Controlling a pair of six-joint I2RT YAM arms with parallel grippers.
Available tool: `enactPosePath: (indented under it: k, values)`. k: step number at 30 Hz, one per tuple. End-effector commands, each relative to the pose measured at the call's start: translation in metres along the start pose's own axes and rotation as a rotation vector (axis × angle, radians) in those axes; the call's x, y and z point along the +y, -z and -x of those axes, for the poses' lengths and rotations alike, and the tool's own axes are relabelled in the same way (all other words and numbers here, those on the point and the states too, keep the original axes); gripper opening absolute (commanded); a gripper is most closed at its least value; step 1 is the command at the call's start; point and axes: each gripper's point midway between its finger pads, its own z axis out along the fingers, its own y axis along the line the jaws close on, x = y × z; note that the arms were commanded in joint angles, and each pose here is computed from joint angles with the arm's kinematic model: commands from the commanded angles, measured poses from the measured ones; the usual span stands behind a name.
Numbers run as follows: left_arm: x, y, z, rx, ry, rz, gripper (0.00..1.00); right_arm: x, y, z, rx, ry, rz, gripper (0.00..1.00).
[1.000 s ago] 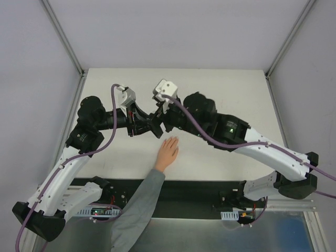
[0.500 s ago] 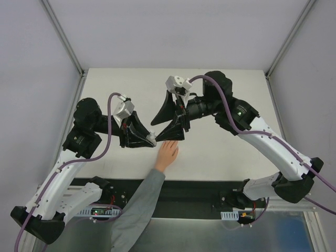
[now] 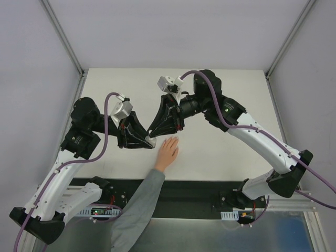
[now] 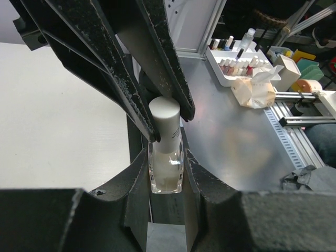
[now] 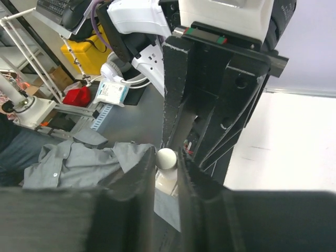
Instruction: Paint the nails
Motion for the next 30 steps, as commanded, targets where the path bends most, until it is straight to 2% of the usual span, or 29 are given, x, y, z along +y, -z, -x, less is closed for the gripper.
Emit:
enactPosePath:
  k: [1,2,4,6,8,9,10,12,13,16,18,19,21,24,26,27,30]
  values:
    - [-0.011,0.001,0.022,-0.026,-0.107,-0.004,0.0,0.008,0.001,0.005,-0.021,0.048,0.044,0.11]
    - [-0.008,0.001,0.026,-0.038,-0.113,0.021,0.0,0.005,0.001,0.003,-0.021,0.057,0.035,0.05]
    - [0.01,0.002,0.038,-0.087,-0.123,0.142,0.0,-0.004,0.002,-0.003,-0.022,0.058,-0.038,0.01]
    - [0.034,0.008,0.05,-0.139,-0.131,0.287,0.0,-0.012,0.007,-0.005,-0.025,0.094,-0.118,0.01]
    - [0.052,0.015,0.056,-0.168,-0.15,0.394,0.0,-0.035,0.014,-0.011,-0.034,0.082,-0.272,0.01]
    - [0.075,0.028,0.063,-0.209,-0.171,0.545,0.0,-0.039,0.02,-0.007,-0.052,0.084,-0.342,0.01]
    - [0.084,0.034,0.066,-0.221,-0.189,0.607,0.0,-0.06,0.029,-0.007,-0.066,0.068,-0.494,0.01]
    - [0.111,0.052,0.071,-0.246,-0.212,0.77,0.0,-0.076,0.04,-0.005,-0.1,0.049,-0.676,0.01]
    - [0.129,0.07,0.076,-0.268,-0.216,0.904,0.0,-0.089,0.053,-0.004,-0.11,0.066,-0.917,0.01]
    - [0.159,0.093,0.081,-0.285,-0.213,1.08,0.0,-0.105,0.079,-0.009,-0.143,0.041,-1.345,0.01]
    - [0.169,0.095,0.081,-0.29,-0.205,1.114,0.0,-0.103,0.092,0.003,-0.194,0.046,-1.515,0.01]
    - [0.171,0.094,0.084,-0.303,-0.213,1.116,0.0,-0.104,0.074,-0.005,-0.158,0.058,-1.535,0.01]
    - [0.175,0.091,0.08,-0.308,-0.201,1.119,0.0,-0.097,0.069,0.013,-0.191,0.084,-1.591,0.01]
    - [0.173,0.084,0.077,-0.3,-0.199,1.083,0.0,-0.1,0.052,0.025,-0.182,0.115,-1.586,0.01]
    - [0.17,0.082,0.074,-0.296,-0.2,1.067,0.0,-0.103,0.048,0.027,-0.149,0.144,-1.584,0.05]
    - [0.165,0.079,0.07,-0.29,-0.201,1.044,0.0,-0.102,0.047,0.032,-0.149,0.155,-1.569,0.07]
    - [0.148,0.069,0.06,-0.281,-0.18,0.959,0.0,-0.093,0.043,0.044,-0.103,0.236,-1.459,0.28]
